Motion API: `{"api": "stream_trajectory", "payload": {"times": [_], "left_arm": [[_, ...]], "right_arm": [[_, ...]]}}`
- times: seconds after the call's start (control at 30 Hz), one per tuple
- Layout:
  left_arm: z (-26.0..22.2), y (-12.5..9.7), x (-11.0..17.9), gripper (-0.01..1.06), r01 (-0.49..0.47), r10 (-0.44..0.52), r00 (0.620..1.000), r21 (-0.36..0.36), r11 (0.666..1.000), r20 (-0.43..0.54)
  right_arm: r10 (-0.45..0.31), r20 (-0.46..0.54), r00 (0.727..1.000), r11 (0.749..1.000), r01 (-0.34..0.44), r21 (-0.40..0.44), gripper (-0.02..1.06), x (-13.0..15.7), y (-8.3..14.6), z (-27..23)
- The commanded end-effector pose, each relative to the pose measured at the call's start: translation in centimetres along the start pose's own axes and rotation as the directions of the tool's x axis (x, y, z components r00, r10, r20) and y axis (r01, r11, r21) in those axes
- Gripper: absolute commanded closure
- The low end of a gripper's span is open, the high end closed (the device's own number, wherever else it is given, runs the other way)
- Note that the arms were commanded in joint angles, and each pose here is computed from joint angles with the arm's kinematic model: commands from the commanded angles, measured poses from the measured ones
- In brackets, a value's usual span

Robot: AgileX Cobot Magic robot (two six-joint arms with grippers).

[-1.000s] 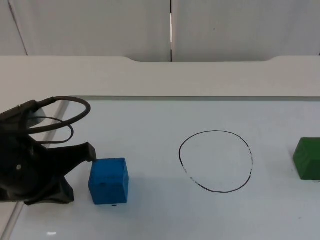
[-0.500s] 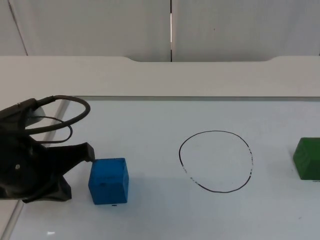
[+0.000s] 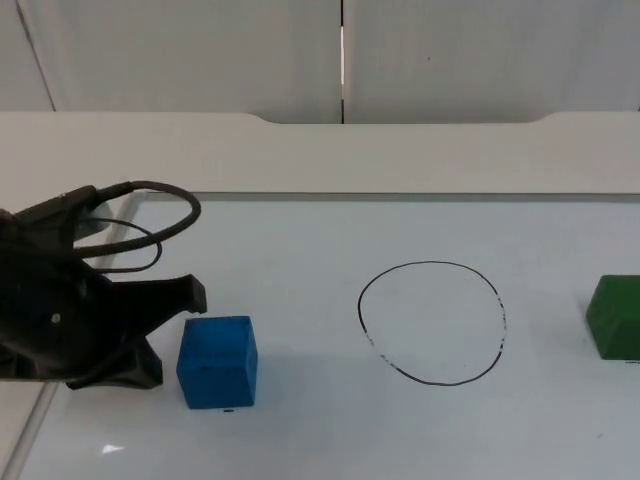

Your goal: Push the two cubes into the marked area.

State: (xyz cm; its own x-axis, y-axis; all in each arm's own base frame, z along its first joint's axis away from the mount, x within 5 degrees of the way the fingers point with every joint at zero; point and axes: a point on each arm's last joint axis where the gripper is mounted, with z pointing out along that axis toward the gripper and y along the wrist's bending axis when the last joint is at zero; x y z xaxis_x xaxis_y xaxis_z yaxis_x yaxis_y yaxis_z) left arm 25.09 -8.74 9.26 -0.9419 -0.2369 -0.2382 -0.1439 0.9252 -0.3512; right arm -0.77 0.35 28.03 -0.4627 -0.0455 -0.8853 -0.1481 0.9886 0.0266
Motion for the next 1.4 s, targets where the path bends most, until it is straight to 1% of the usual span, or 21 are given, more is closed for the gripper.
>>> {"api": "stream_trajectory", "payload": {"times": [0.0,0.17,0.27,0.43,0.63,1.03,1.17,1.27,1.37], "left_arm": [[0.0,-0.4,0.0,1.05,0.02,-0.02,1.0,0.018,1.0,-0.006],[0.3,-1.5,0.8,1.05,-0.02,0.021,1.0,0.028,0.999,-0.019],[0.5,-2.5,1.4,1.05,-0.059,0.059,0.998,0.016,0.998,-0.005],[0.7,-3.3,2.0,1.05,-0.084,0.084,0.996,0.02,0.996,-0.009],[0.7,-3.2,1.7,1.05,-0.066,0.067,0.997,-0.005,0.998,0.024],[0.7,-3.2,1.6,1.05,-0.06,0.06,0.997,-0.012,0.998,0.037],[0.6,-3.5,1.3,1.05,-0.066,0.066,0.997,0.002,0.998,0.039],[0.5,-3.9,0.7,1.05,-0.07,0.069,0.996,0.013,0.997,0.059],[0.5,-4.0,0.8,1.05,-0.071,0.069,0.996,0.022,0.997,0.048]], "right_arm": [[-0.004,0.008,1.0,1.0,0.004,0.01,-0.01,0.0,0.0,0.0],[-0.004,0.008,1.0,1.0,0.004,0.01,-0.01,0.0,0.0,0.0],[-0.004,0.008,1.0,1.0,0.004,0.01,-0.01,0.0,0.0,0.0],[-0.004,0.008,1.0,1.0,0.004,0.01,-0.01,0.0,0.0,0.0],[-0.004,0.008,1.0,1.0,0.004,0.01,-0.01,0.0,0.0,0.0],[-0.004,0.008,1.0,1.0,0.004,0.01,-0.01,0.0,0.0,0.0],[-0.004,0.008,1.0,1.0,0.004,0.01,-0.01,0.0,0.0,0.0],[-0.004,0.008,1.0,1.0,0.004,0.01,-0.01,0.0,0.0,0.0],[-0.004,0.008,1.0,1.0,0.004,0.01,-0.01,0.0,0.0,0.0]]}}
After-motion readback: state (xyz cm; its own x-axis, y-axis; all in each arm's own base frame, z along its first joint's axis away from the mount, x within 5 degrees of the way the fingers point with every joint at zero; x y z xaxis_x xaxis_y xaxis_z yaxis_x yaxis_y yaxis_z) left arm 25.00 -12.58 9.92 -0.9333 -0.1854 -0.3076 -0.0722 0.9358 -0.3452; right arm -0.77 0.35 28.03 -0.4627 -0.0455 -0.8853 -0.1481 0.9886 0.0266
